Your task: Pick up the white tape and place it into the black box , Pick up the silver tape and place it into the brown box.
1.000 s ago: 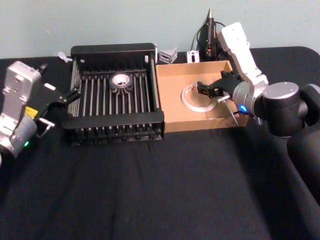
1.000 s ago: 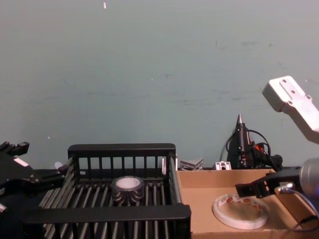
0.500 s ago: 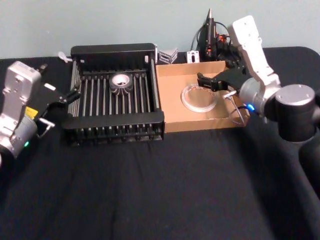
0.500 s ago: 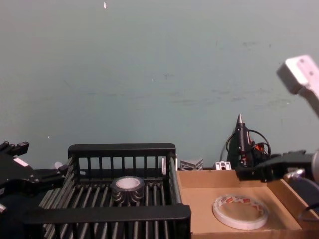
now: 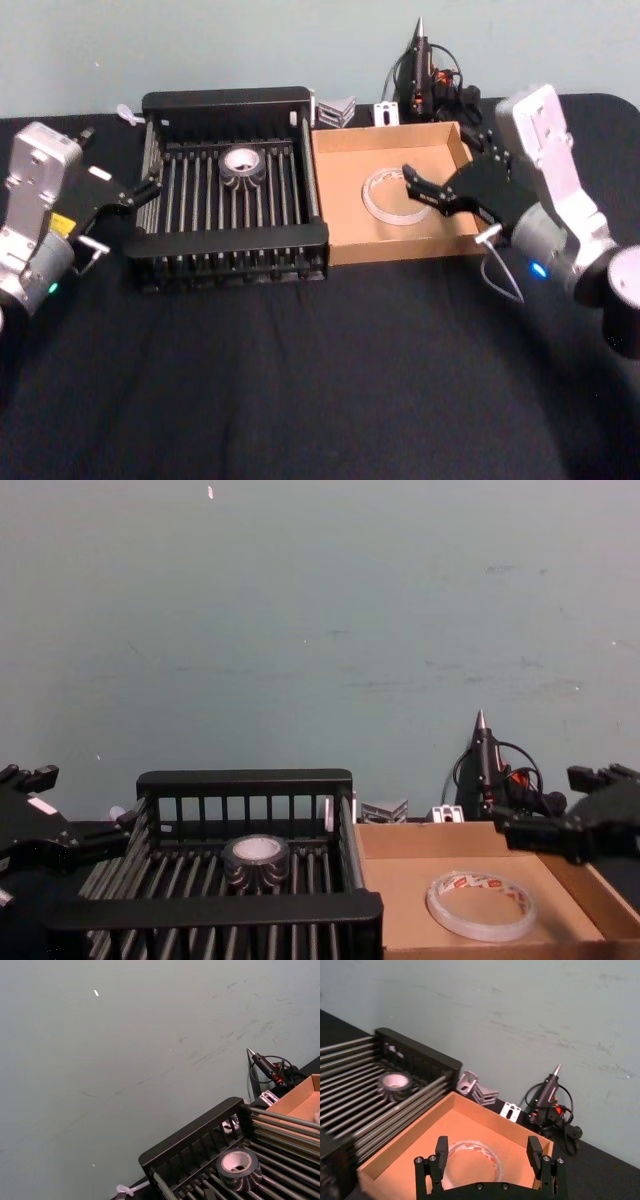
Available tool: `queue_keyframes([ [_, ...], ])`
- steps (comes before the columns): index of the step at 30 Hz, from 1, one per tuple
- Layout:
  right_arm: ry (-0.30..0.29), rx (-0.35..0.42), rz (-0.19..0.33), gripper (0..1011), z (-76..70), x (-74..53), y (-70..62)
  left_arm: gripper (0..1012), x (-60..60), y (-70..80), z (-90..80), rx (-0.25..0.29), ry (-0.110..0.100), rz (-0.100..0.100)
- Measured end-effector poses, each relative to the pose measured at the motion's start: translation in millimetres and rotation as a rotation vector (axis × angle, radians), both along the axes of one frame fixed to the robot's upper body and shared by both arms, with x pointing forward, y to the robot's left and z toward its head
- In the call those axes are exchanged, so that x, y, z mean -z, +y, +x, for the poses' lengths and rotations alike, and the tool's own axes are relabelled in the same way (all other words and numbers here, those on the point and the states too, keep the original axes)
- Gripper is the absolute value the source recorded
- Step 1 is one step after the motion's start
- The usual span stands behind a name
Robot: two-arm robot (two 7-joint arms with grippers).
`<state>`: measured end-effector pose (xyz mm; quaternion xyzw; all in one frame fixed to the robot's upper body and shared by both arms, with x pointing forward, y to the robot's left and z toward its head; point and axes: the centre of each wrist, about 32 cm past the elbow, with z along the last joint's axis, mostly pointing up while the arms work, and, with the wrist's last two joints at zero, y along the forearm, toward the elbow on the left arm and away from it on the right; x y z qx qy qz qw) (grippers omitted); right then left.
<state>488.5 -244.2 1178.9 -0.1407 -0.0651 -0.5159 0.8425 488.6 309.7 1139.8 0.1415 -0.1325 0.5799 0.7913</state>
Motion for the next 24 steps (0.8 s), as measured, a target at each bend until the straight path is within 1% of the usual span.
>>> queue_keyframes([
  [1, -0.016, -0.017, -0.001, 1000, -6.0, 4.0, -2.3, 1001, 0.0, 0.0, 0.0, 0.0, 0.0, 0.0],
  [4, -0.032, -0.041, 0.01, 1000, -16.1, 11.7, -6.2, 1001, 0.0, 0.0, 0.0, 0.0, 0.0, 0.0],
  [9, -0.03, -0.048, 0.034, 1000, -25.7, 20.7, -8.6, 1001, 0.0, 0.0, 0.0, 0.0, 0.0, 0.0],
  [24, -0.034, -0.047, 0.034, 1000, -24.6, 19.3, -8.6, 1001, 0.0, 0.0, 0.0, 0.0, 0.0, 0.0],
])
